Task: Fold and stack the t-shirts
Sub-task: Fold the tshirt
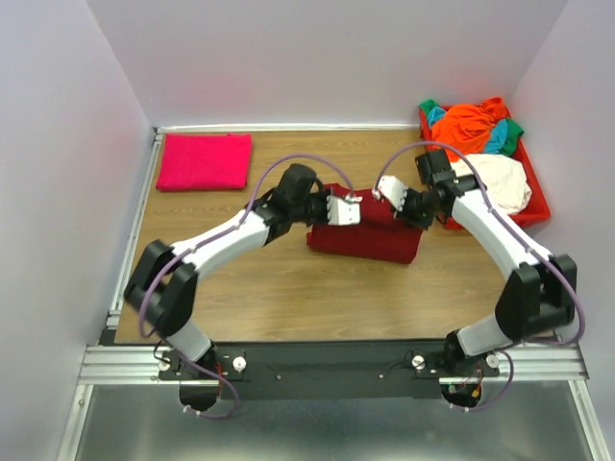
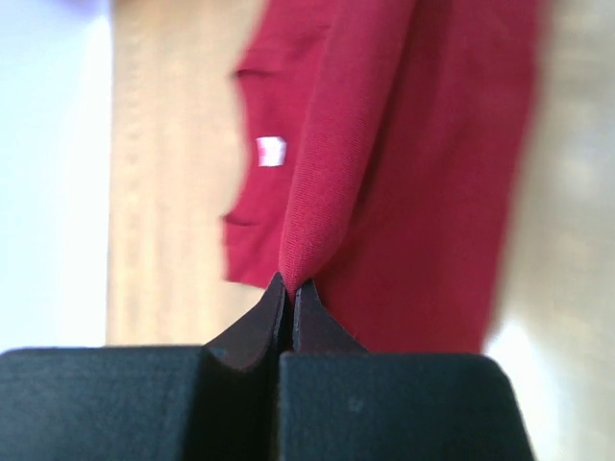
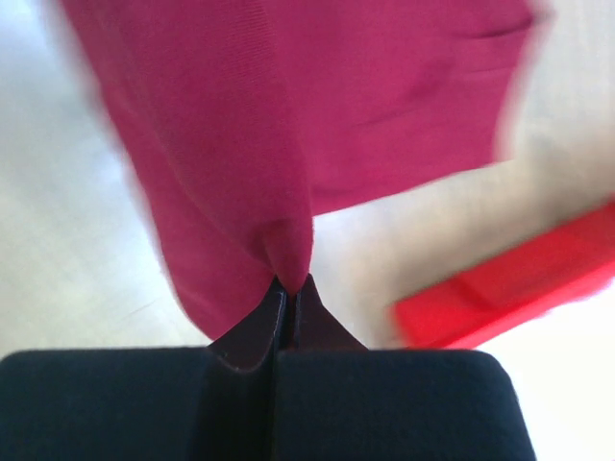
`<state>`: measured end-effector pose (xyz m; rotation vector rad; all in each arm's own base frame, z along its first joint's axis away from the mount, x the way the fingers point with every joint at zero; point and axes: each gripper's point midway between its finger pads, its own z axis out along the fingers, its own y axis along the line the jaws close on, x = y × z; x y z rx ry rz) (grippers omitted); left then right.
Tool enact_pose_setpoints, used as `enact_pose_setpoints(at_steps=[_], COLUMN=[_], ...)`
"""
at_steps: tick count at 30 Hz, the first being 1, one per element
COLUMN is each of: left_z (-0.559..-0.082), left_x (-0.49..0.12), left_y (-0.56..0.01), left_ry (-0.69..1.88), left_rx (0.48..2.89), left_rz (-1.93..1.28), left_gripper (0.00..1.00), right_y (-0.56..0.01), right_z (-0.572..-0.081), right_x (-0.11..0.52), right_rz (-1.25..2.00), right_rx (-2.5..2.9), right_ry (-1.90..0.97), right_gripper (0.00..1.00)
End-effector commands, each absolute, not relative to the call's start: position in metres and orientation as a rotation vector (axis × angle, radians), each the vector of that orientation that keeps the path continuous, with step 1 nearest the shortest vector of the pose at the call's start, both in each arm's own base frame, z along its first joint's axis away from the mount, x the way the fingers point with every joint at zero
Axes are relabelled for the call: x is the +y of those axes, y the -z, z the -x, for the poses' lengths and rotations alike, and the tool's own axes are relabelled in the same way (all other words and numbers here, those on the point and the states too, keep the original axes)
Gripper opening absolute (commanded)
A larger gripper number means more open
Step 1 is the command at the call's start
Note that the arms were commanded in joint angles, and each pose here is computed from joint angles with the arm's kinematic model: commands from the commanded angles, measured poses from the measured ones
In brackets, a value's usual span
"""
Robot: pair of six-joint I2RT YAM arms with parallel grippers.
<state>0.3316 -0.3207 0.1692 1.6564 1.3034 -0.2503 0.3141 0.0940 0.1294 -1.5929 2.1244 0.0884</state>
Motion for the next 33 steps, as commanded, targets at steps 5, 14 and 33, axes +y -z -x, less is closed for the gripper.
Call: enact_pose_setpoints(at_steps=[5,14,33], left_z=[-0.440,-0.516,-0.371], left_x=[-0.338,-0.354,-0.323], left_y=[-0.163,-0.136,-0.154], left_ry=[0.181,0.117,0.261], left_rx=[1.352,1.477,1.340], left_rz=[-1.554,-1.388,-1.520], left_gripper=[0.00,0.00,0.00], right_y=[-0.134,-0.091,-0.121], right_z=[-0.446,-0.523,-0.387], right_x=[0.051,0.049,0.085], right_rz=[1.235,1.033,1.269], right_rx=[2.183,2.285,2.117], right_ry=[0.185,0.205,-0.155], right_gripper=[0.01,0.01,0.01])
